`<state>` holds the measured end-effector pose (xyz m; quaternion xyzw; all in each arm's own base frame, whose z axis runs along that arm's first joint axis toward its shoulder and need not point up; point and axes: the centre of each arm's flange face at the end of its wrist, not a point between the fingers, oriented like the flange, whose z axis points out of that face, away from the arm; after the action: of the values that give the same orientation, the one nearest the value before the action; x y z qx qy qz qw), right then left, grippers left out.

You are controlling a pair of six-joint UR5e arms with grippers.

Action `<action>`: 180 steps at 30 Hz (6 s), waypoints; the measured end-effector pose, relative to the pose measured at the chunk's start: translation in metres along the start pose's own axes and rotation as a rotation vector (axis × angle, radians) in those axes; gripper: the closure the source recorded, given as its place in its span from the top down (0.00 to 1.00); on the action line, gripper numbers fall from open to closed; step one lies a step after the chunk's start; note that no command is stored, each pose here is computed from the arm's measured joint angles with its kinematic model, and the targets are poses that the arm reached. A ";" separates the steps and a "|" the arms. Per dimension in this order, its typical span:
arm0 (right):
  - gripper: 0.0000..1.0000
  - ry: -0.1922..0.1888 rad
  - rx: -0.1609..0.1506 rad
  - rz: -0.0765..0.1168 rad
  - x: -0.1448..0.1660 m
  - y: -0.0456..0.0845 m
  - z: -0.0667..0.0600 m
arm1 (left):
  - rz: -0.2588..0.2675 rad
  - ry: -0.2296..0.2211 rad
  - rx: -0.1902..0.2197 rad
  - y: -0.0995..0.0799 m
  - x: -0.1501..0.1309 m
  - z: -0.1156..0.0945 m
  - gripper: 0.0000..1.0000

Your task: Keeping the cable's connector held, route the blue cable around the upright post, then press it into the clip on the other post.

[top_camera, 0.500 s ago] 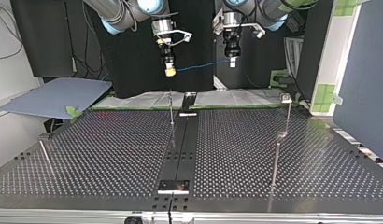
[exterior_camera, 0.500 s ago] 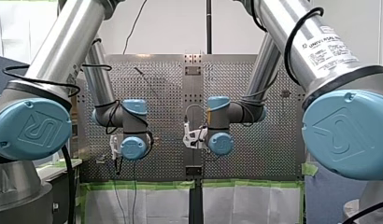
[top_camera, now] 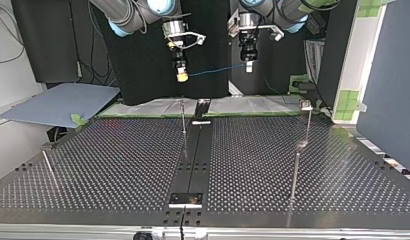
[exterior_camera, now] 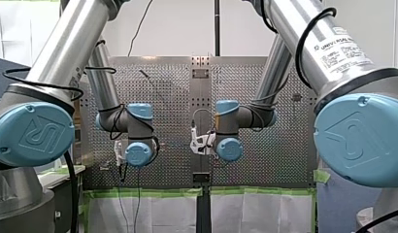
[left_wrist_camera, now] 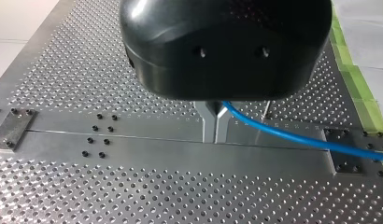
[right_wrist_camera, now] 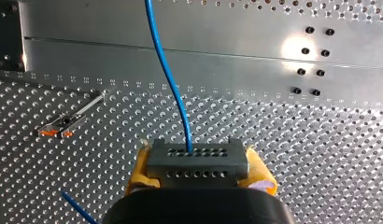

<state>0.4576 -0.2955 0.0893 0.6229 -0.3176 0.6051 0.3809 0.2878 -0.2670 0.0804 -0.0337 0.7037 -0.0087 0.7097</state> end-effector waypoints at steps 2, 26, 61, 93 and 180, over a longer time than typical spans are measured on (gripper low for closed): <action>0.00 0.000 0.000 0.000 0.000 0.000 0.000 | 0.000 0.000 0.000 0.000 0.000 0.000 0.00; 0.00 0.000 0.000 0.000 0.000 0.000 0.000 | 0.000 0.000 0.000 0.000 0.000 0.000 0.00; 0.00 -0.001 0.000 0.000 0.000 0.000 0.000 | 0.007 0.010 -0.004 0.001 0.003 -0.001 0.00; 0.00 -0.092 0.020 -0.030 -0.045 -0.008 -0.007 | 0.070 0.103 -0.013 0.009 0.022 -0.011 0.00; 0.00 0.255 0.141 0.143 0.251 -0.026 0.109 | -0.302 -0.305 -0.168 0.019 -0.334 0.085 0.00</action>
<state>0.5527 -0.3597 0.3398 0.5422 -0.2668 0.7256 0.3292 0.3692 -0.2252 0.4131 -0.1987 0.5734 -0.0510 0.7932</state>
